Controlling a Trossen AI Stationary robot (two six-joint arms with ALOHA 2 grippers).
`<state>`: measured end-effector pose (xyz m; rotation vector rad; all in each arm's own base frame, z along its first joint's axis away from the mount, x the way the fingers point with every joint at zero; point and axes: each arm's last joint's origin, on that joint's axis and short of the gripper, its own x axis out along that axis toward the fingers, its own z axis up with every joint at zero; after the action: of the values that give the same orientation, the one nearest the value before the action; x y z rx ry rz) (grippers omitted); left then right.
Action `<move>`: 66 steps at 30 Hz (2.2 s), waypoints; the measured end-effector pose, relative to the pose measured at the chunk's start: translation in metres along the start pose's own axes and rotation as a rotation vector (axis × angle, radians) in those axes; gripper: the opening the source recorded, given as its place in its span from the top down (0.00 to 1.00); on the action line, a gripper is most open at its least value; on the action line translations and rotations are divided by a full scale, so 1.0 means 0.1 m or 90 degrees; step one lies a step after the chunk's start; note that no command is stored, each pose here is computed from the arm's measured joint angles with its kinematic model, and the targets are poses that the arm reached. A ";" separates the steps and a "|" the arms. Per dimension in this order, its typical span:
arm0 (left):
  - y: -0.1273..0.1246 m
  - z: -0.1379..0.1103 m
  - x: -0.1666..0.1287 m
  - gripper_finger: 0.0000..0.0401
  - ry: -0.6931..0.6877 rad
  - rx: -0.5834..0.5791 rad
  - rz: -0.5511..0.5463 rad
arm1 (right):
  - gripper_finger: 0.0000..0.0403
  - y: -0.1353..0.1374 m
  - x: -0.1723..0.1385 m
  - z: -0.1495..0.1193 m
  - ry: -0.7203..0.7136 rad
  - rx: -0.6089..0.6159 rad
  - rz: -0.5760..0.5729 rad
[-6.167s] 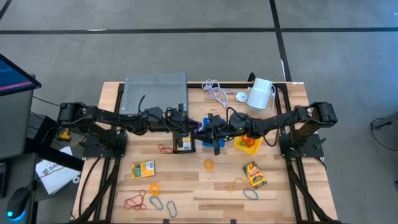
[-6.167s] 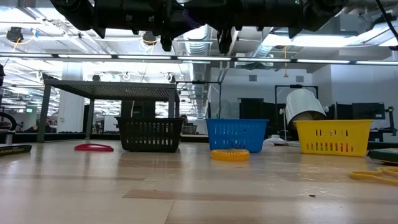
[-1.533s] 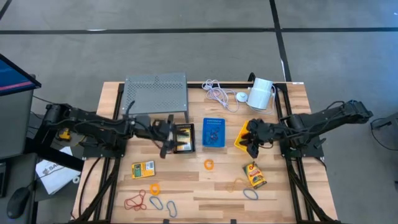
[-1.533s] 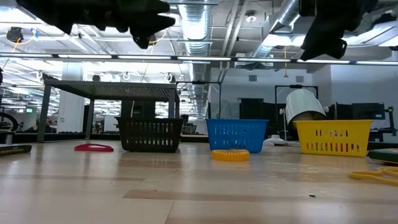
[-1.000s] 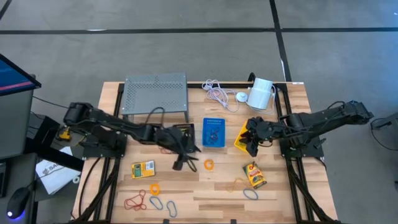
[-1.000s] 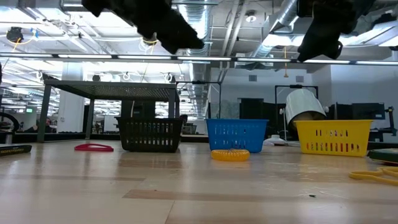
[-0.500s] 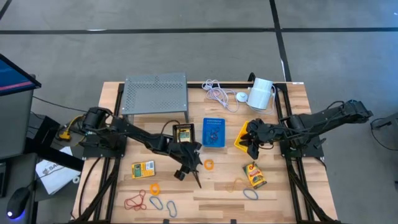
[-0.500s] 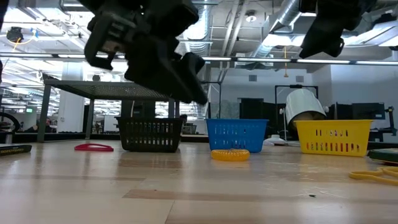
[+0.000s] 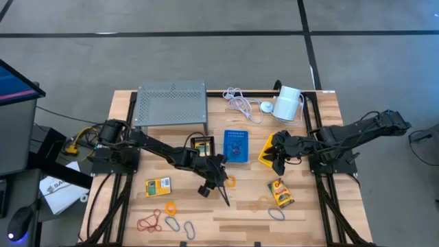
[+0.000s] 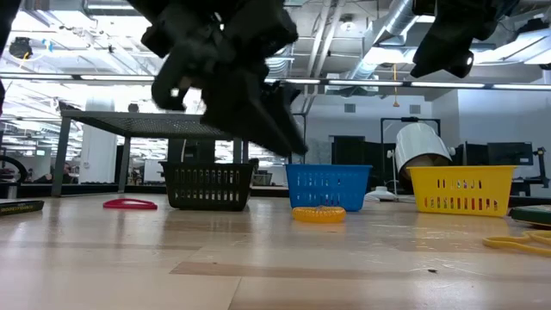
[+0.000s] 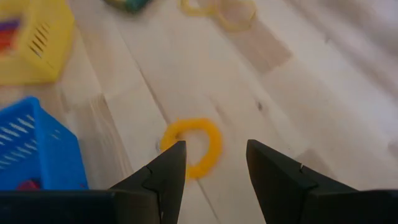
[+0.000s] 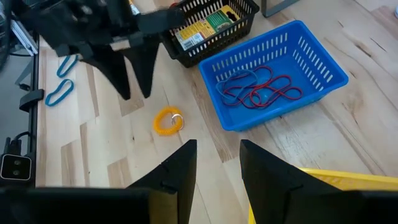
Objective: Pick & Place Office Desk Supplies
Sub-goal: Put the yellow stretchable key holder into the yellow basket
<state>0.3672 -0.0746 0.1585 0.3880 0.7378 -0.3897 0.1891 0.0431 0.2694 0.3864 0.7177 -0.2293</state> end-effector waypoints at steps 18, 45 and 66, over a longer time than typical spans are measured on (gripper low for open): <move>-0.03 -0.14 0.40 0.59 0.081 0.057 0.015 | 0.71 0.00 0.04 -0.01 -0.015 0.000 0.010; -0.16 -0.13 0.35 0.99 0.117 0.046 0.014 | 0.71 0.02 0.07 -0.06 -0.004 -0.008 0.013; 0.08 0.08 -1.33 1.00 -0.566 -0.186 0.099 | 0.71 0.30 -0.05 0.24 -0.235 -0.109 0.161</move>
<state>0.2858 -0.0440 0.2592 -0.0271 -0.1089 -0.2620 0.2094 0.0604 0.2972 0.2580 0.3167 0.0026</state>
